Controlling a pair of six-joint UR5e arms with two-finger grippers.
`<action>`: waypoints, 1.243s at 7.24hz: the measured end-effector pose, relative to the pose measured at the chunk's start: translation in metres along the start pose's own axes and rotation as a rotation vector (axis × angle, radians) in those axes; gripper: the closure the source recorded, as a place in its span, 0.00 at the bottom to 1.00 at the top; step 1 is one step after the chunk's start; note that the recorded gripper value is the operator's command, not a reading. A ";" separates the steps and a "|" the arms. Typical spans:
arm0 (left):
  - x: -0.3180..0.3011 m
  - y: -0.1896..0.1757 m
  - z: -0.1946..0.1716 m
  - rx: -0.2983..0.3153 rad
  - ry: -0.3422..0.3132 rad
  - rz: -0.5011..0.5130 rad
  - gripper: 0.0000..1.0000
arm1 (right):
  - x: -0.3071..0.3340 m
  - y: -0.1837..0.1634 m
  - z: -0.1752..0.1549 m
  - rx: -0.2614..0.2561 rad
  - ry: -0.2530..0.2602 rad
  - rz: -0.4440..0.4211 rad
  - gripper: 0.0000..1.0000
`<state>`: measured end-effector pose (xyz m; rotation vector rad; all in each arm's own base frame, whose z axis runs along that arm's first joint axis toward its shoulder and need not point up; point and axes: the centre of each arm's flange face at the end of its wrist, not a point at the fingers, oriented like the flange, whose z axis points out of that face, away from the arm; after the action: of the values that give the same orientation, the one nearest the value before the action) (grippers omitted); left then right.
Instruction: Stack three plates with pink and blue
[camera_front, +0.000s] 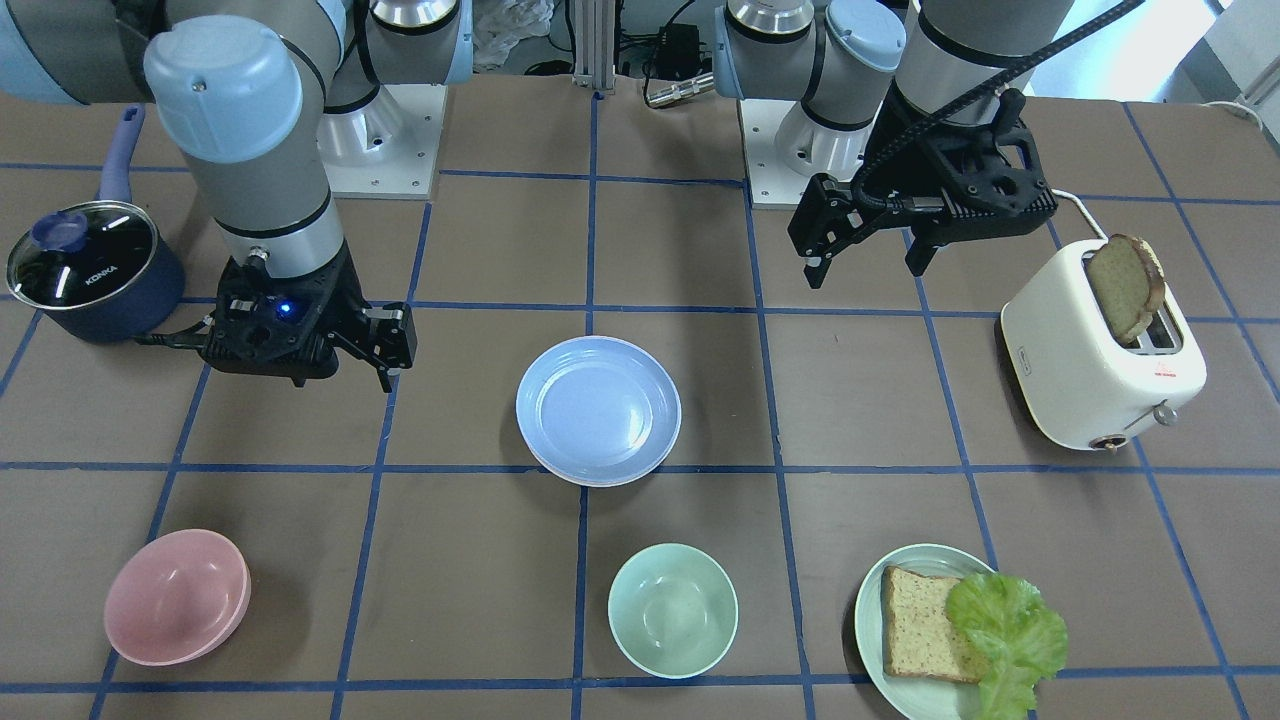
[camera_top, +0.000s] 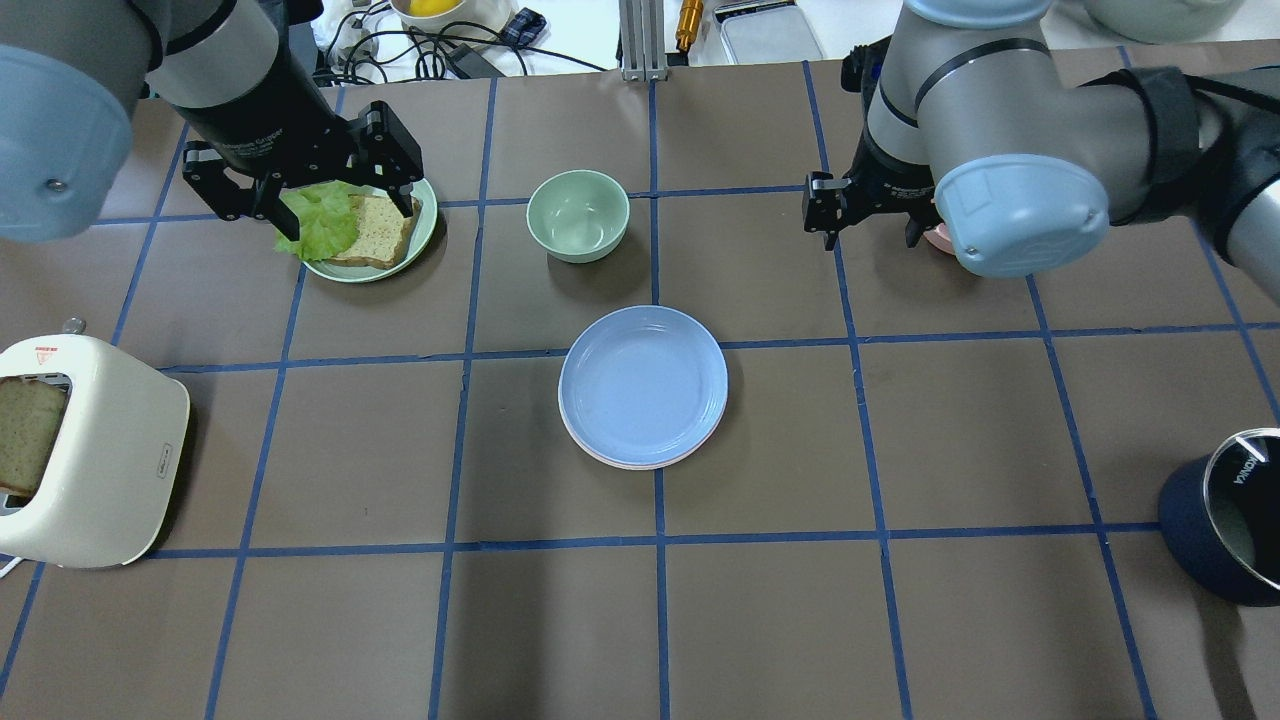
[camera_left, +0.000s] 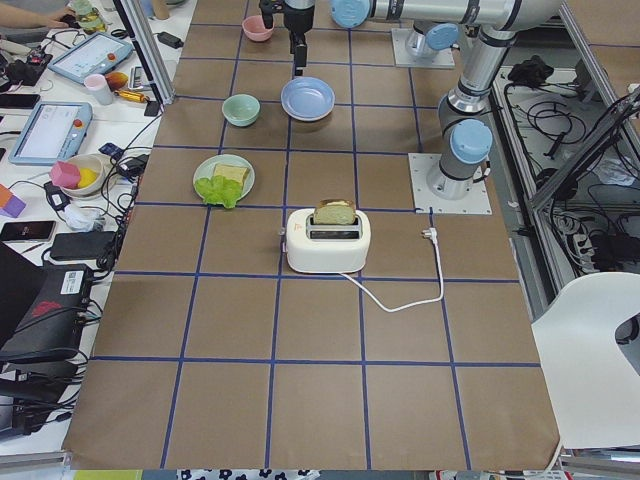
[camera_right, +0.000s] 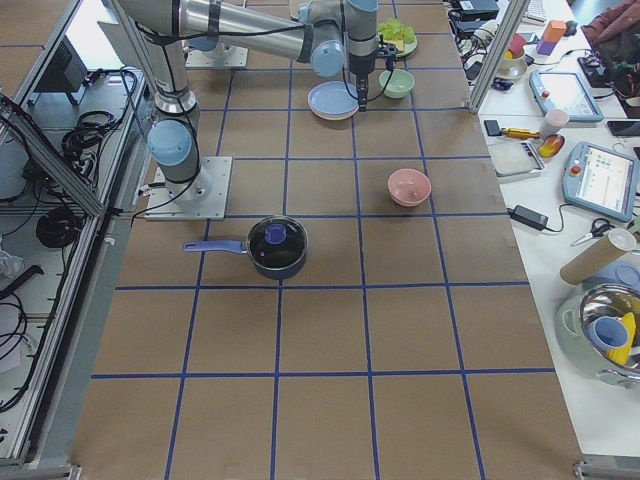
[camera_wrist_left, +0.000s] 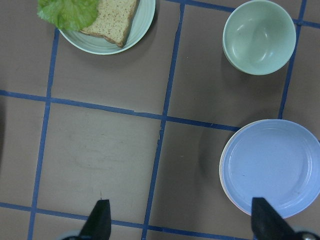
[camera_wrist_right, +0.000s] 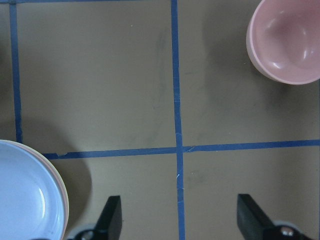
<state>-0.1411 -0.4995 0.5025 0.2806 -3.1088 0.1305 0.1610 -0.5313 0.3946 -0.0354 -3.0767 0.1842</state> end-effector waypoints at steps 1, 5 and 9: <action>0.000 0.000 0.000 0.000 0.000 0.000 0.00 | 0.005 0.006 -0.016 -0.007 0.004 -0.005 0.01; 0.000 0.000 0.000 0.000 0.000 0.000 0.00 | 0.010 0.019 -0.069 -0.102 -0.061 0.002 0.00; 0.000 0.000 0.000 0.000 0.000 0.000 0.00 | 0.010 0.023 -0.083 -0.159 -0.068 -0.003 0.00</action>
<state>-0.1411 -0.4995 0.5024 0.2806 -3.1088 0.1304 0.1568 -0.4984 0.4747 -0.0320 -3.1515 -0.0618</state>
